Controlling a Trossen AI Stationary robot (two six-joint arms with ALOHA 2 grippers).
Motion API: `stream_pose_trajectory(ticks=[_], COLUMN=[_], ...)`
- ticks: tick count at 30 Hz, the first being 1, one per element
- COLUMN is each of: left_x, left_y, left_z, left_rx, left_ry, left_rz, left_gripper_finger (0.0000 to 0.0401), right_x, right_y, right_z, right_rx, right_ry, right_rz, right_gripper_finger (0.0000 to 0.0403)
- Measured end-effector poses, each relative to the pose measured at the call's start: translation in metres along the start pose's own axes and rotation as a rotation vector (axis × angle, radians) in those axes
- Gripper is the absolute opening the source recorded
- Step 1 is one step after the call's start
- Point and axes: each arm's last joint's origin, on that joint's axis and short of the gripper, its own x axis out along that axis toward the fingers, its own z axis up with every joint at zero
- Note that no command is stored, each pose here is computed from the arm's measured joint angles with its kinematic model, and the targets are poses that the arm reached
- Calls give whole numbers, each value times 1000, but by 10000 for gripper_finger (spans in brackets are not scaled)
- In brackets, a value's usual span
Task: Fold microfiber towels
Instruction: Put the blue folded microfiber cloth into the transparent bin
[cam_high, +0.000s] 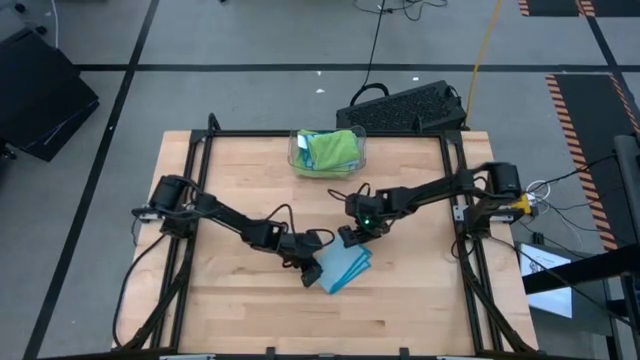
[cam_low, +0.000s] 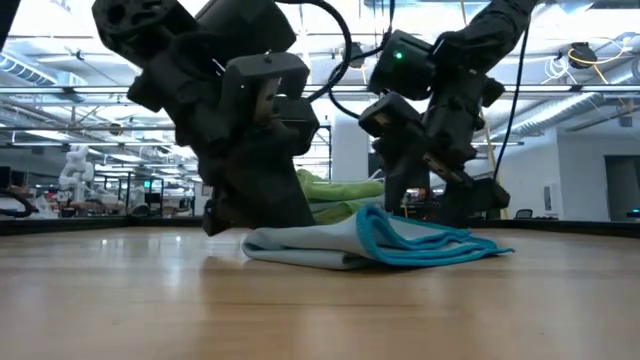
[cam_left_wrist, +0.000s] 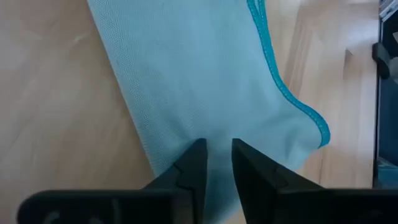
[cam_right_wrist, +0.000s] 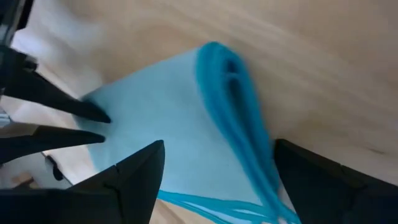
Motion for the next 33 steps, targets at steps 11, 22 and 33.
stream_pose_trajectory(ticks=[11,22,33], left_x=[3,4,-6], left_y=[5,7,3], left_z=[-1,-1,6], left_rx=[127,144,55], left_ry=[9,-20,-28], left_rz=[26,66,-6], left_gripper_finger=[61,60,61], right_x=[12,19,23], right_y=[20,23,7], right_z=[-6,-11,-18], right_rx=[-70,-131,-191], right_ry=[18,-50,-155], right_rz=[77,103,120], right_gripper_finger=[283,165,29])
